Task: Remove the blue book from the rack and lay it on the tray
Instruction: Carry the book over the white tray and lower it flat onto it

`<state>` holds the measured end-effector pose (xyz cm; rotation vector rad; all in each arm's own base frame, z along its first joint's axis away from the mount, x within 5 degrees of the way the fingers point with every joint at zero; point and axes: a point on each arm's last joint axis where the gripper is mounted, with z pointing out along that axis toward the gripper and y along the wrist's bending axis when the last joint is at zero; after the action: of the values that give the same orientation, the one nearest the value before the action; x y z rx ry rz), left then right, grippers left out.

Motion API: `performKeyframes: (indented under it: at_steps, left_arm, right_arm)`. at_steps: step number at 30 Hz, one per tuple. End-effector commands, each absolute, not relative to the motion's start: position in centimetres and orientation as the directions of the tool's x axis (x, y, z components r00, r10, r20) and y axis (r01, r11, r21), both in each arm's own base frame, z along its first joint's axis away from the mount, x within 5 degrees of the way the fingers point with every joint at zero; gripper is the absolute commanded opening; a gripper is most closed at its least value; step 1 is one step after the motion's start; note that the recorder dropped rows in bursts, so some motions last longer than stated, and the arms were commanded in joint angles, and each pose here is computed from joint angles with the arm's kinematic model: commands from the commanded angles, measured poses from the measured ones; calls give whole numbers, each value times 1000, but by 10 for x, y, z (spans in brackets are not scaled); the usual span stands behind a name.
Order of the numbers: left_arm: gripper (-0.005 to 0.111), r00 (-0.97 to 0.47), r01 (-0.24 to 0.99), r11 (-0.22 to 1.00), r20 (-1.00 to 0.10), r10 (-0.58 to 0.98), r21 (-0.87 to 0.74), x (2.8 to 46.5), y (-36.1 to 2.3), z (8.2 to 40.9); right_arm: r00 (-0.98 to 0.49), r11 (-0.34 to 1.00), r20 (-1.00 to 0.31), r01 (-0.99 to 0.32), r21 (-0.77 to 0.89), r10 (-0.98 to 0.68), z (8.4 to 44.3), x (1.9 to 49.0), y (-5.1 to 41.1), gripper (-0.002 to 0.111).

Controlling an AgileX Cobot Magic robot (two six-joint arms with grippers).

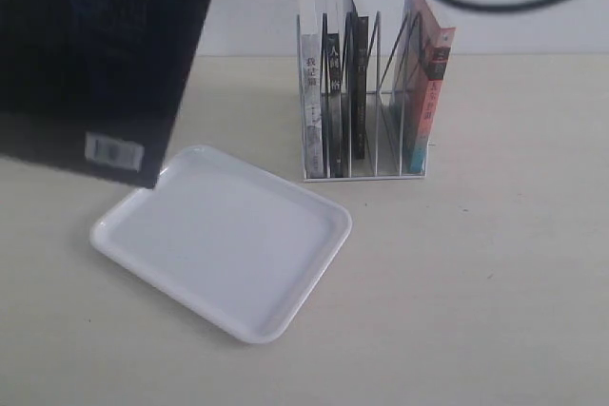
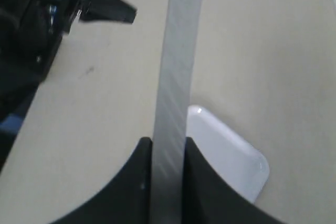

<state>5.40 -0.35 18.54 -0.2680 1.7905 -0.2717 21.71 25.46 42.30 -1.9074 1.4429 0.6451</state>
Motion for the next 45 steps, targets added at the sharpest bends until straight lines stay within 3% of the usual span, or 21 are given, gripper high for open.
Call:
performKeyframes:
  at_steps: [1, 5, 11, 21, 27, 35, 41, 45]
  left_arm:
    - [6, -224, -30, 945, -919, -323, -325, 54, -4, 185]
    - [6, -224, -30, 945, -919, -323, -325, 54, -4, 185]
    - [6, -224, -30, 945, -919, -323, -325, 54, -4, 185]
    - [6, -224, -30, 945, -919, -323, -325, 54, -4, 185]
    - [6, -224, -30, 945, -919, -323, -325, 54, -4, 185]
    - [6, -224, -30, 945, -919, -323, -325, 54, -4, 185]
    - [6, -224, -30, 945, -919, -323, -325, 54, -4, 185]
    - [6, -224, -30, 945, -919, -323, -325, 54, -4, 185]
  right_arm:
    - [525, -381, -515, -850, -365, -678, 396, 212, 259, 0]
    - [544, -412, -407, -832, -371, -734, 379, 219, 253, 0]
    - [621, -433, -423, -775, -460, -660, 375, 225, 266, 0]
    - [870, -661, -168, -466, -588, -464, 346, 248, 283, 0]
    - [863, -583, -112, -423, -693, -492, 336, 259, 289, 0]
    - [825, -499, 19, -323, -804, -565, 282, 271, 285, 0]
    - [808, -499, -12, -375, -781, -589, 260, 266, 279, 0]
    - [783, -433, -142, -474, -766, -606, 263, 260, 280, 0]
